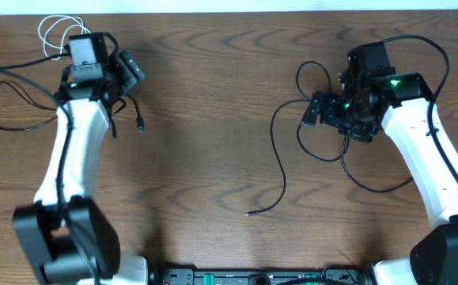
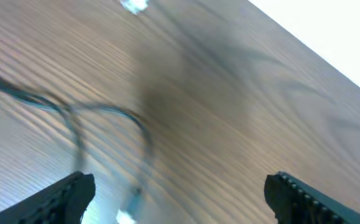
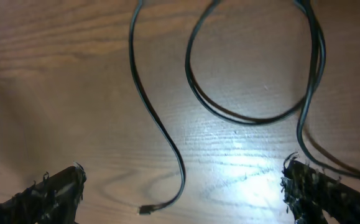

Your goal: Untangle cables

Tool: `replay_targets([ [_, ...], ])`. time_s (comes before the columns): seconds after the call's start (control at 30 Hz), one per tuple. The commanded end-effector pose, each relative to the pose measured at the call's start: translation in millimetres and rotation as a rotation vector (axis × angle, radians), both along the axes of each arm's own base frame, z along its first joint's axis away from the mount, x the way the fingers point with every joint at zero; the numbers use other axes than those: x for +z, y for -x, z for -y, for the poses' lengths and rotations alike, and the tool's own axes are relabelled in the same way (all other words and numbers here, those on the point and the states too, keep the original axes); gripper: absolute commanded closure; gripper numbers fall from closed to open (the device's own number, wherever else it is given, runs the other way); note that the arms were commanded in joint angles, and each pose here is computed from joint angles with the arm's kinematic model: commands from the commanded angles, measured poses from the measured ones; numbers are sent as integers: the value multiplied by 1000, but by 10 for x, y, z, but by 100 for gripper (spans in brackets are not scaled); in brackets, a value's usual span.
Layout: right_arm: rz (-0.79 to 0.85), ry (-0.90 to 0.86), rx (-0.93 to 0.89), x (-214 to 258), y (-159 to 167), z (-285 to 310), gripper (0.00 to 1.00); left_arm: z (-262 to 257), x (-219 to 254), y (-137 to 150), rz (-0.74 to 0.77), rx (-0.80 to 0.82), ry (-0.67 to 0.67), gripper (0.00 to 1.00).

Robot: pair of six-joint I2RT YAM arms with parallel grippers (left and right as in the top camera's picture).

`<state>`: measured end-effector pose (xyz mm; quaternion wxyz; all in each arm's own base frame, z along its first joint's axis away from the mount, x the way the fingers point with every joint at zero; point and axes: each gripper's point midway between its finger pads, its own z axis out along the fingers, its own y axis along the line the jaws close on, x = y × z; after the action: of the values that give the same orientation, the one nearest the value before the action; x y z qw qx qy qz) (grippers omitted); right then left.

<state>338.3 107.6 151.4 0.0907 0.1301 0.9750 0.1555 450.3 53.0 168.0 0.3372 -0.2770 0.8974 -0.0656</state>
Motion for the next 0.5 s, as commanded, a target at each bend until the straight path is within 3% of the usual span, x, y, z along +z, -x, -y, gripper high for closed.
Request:
replay_targets([
  [0.0,20,4,6,5,-30,-43,1,734,69,196,-38,-260,317,6],
  [0.13,56,133,-77,-13,-144,324,1,1084,-91,563,-196,-363,401,5],
  [0.27,20,225,-270,-42,-143,958,1,1414,-192,868,-293,-551,341,5],
  [0.47,-36,266,-533,-70,15,1904,1,1699,-266,996,-340,-634,247,5],
])
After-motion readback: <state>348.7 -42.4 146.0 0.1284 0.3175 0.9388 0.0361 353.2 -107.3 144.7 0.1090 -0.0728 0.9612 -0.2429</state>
